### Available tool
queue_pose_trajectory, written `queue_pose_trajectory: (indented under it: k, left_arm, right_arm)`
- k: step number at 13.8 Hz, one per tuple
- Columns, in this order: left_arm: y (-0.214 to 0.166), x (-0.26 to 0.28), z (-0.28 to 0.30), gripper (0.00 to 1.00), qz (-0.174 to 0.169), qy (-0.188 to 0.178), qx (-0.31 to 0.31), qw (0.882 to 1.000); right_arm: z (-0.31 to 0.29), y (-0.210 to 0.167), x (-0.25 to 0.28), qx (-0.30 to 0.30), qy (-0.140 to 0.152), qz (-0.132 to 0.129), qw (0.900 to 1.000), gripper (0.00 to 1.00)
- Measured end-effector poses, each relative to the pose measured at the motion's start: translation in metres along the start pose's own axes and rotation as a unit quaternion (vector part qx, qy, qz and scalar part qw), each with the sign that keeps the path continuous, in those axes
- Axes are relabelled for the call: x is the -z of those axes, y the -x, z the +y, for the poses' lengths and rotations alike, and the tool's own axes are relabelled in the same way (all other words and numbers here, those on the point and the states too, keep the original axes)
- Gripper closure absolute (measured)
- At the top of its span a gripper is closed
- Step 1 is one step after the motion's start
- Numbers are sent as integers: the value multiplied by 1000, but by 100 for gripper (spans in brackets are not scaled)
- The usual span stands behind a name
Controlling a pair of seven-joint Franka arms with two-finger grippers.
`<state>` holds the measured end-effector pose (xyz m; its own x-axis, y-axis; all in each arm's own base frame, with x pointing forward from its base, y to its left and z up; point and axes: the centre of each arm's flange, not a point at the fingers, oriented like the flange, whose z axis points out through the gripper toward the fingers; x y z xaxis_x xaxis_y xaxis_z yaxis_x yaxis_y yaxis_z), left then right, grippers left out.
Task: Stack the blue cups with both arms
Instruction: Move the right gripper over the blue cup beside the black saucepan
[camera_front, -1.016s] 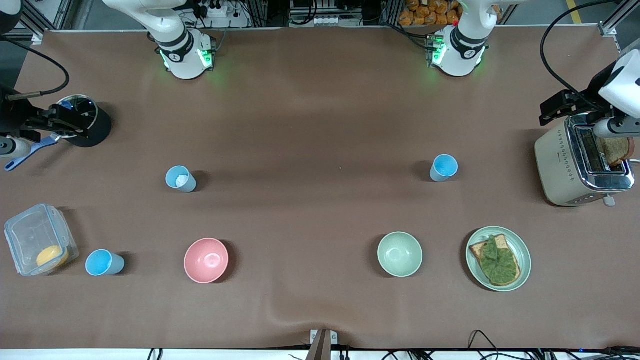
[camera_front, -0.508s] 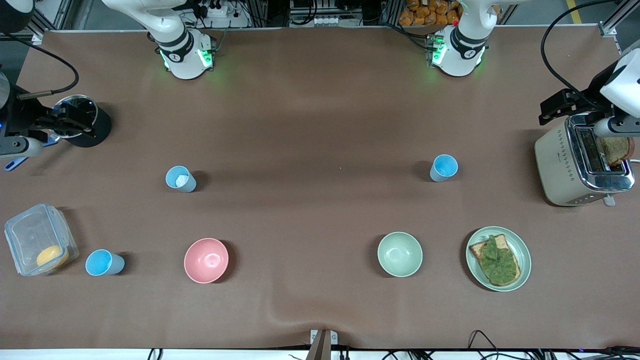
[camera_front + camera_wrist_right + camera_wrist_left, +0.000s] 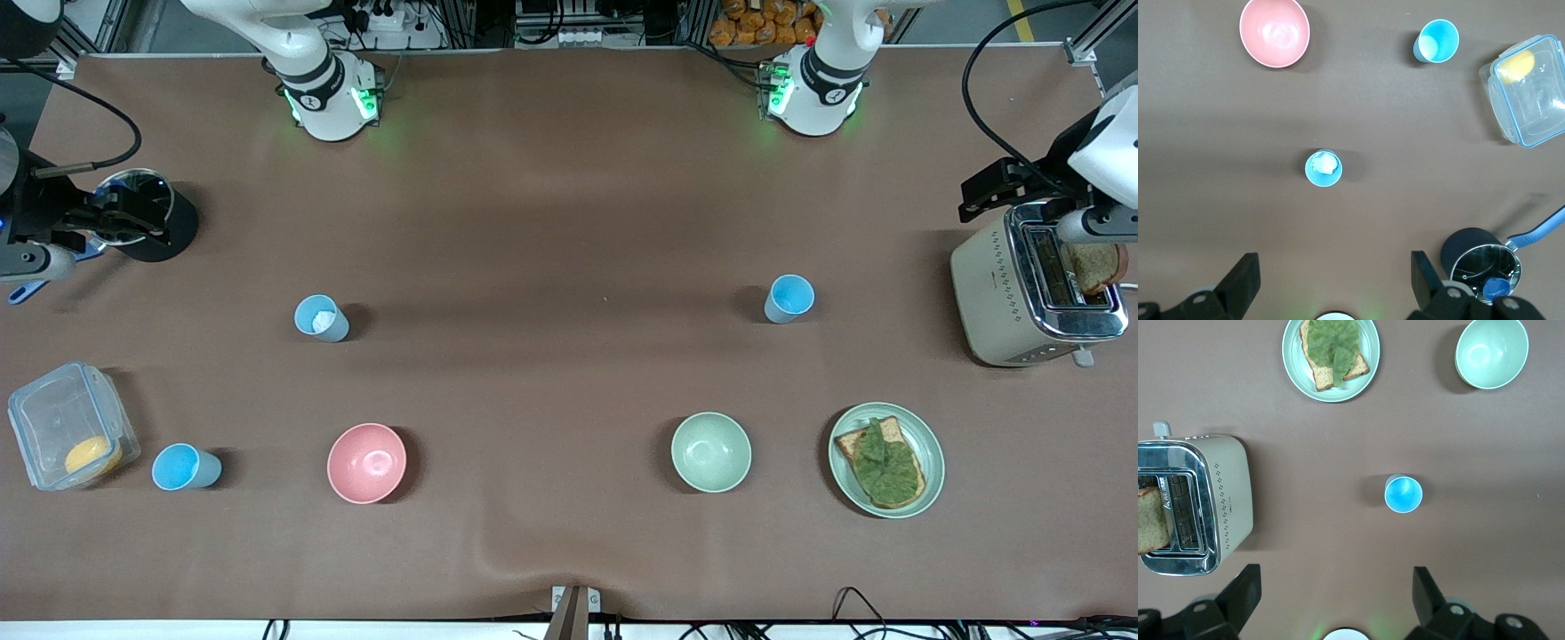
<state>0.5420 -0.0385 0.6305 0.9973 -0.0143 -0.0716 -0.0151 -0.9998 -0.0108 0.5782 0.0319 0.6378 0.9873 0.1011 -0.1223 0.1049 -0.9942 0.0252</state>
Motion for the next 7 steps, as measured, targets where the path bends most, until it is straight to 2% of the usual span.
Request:
queue_pose_trajectory:
  k: [7]
  left_arm:
    - [0, 0, 0, 0, 0, 0, 0, 1000]
  right_arm:
    - [1, 0, 1, -2, 0, 1, 1000, 0]
